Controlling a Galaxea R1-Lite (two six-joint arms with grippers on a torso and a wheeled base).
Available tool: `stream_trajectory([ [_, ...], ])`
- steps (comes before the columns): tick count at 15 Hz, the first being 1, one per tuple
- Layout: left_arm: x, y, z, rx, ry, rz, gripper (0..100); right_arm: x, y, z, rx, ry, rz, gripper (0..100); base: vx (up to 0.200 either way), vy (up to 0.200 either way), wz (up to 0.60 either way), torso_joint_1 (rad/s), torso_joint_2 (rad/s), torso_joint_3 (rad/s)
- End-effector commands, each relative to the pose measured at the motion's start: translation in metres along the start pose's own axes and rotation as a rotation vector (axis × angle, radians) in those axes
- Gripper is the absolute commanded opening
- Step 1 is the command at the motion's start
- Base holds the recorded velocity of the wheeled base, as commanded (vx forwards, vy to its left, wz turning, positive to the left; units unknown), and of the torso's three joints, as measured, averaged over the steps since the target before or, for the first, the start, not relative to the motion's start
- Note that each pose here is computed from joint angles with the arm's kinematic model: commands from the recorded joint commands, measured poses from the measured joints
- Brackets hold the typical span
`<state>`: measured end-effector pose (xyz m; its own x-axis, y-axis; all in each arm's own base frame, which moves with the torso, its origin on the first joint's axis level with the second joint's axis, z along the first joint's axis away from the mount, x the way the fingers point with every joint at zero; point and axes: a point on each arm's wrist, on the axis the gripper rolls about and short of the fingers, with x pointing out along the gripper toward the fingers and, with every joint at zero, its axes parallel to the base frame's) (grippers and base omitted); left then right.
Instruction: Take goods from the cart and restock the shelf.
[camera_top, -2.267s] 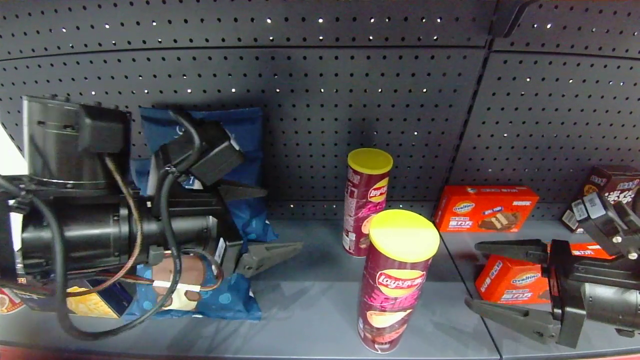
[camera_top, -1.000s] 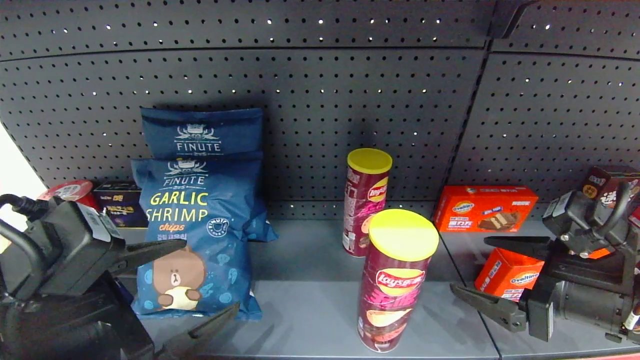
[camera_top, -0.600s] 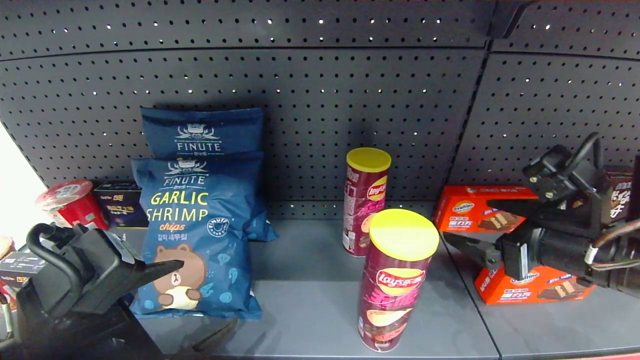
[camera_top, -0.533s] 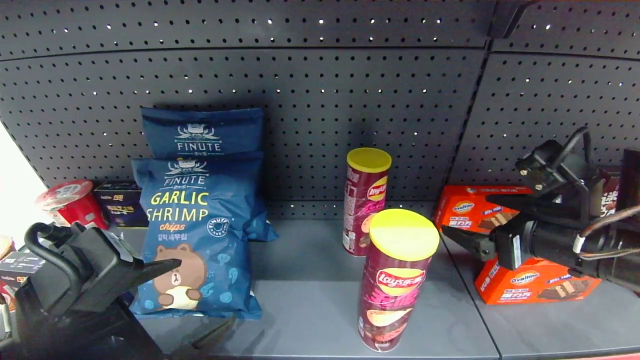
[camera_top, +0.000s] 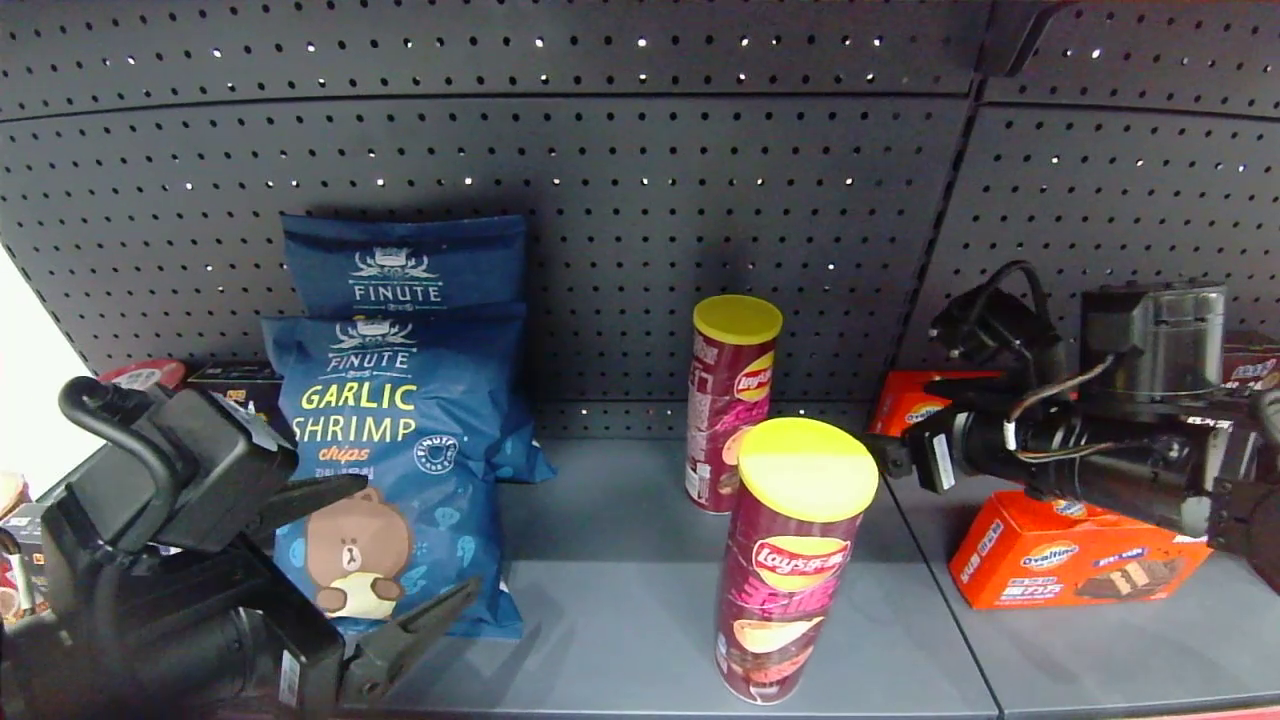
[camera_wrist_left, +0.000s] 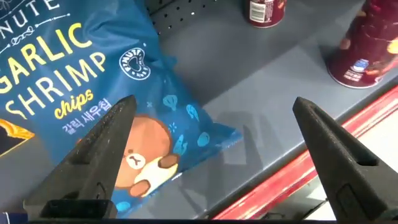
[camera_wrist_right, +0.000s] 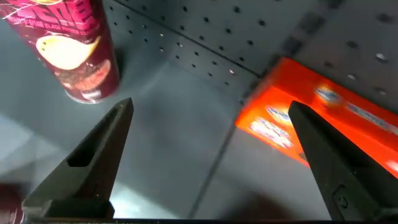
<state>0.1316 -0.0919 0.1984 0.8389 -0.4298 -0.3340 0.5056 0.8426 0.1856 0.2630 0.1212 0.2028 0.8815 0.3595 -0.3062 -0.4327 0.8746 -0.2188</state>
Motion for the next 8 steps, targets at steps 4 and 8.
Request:
stream_trajectory([
  [4,0.005,0.000,0.005,-0.001,-0.002,0.001,100,0.046,0.017,-0.007,-0.016,0.053,0.047,100,0.000,0.000,0.00,0.000,0.00,0.000],
  [8,0.005,0.002,0.007,-0.002,-0.006,0.004,100,0.060,0.023,-0.008,-0.020,0.062,0.062,100,0.000,0.000,0.00,0.000,0.00,0.000],
])
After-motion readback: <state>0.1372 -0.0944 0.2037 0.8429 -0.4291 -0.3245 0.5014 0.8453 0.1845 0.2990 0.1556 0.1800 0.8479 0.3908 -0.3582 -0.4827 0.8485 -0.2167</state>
